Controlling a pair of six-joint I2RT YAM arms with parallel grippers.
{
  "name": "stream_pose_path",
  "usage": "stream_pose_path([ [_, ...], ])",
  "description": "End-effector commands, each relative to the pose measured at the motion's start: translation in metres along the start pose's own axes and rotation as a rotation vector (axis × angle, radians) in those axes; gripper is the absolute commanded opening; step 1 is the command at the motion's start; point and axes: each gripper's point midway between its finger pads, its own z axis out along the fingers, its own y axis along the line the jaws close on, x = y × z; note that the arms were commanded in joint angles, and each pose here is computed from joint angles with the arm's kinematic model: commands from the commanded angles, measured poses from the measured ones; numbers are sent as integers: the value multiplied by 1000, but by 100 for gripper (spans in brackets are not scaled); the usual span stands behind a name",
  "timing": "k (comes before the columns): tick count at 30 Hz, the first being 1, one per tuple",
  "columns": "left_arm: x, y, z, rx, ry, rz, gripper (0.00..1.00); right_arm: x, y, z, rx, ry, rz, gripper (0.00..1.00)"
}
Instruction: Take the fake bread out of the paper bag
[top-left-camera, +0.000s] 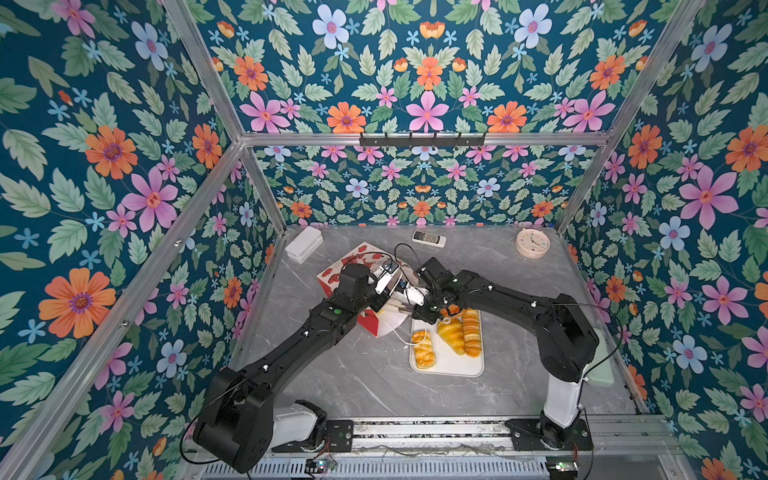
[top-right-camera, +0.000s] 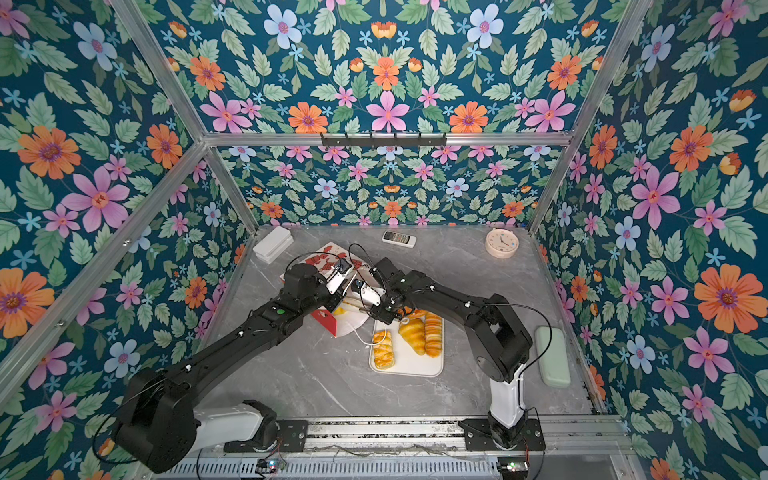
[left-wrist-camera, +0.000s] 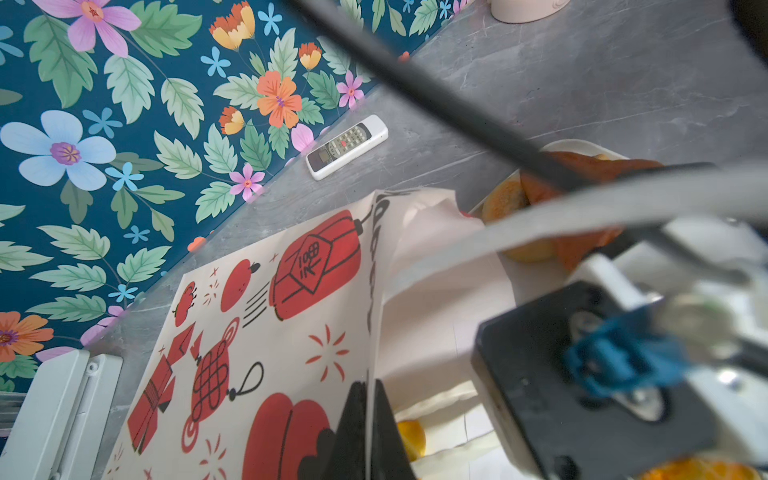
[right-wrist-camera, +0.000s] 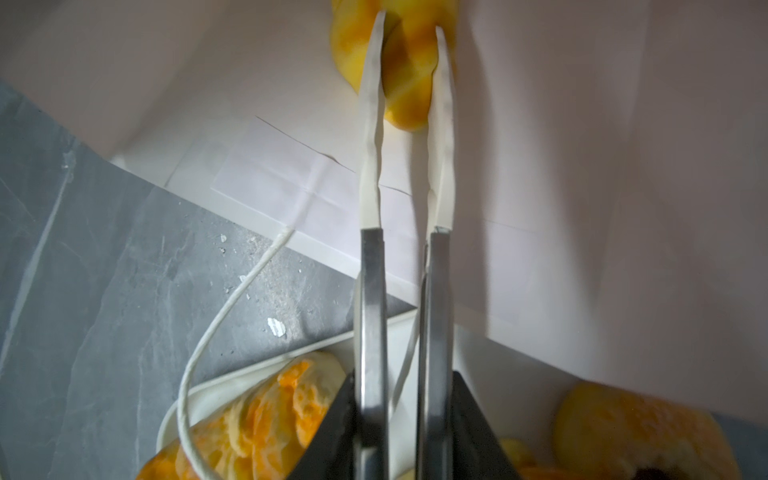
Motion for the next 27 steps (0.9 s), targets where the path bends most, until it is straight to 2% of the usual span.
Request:
stream_pose_path([
  [1,-6,5,0,-20,-26,2,0,3,4,-8,-4,11,-7,29],
  [12,-5,10,2,-52,-15,-2,0,13,-2,-35,83,13,71,25],
  [27,7,33,6,-185,44,-60,0,36,8,-93,148,18,302,23],
])
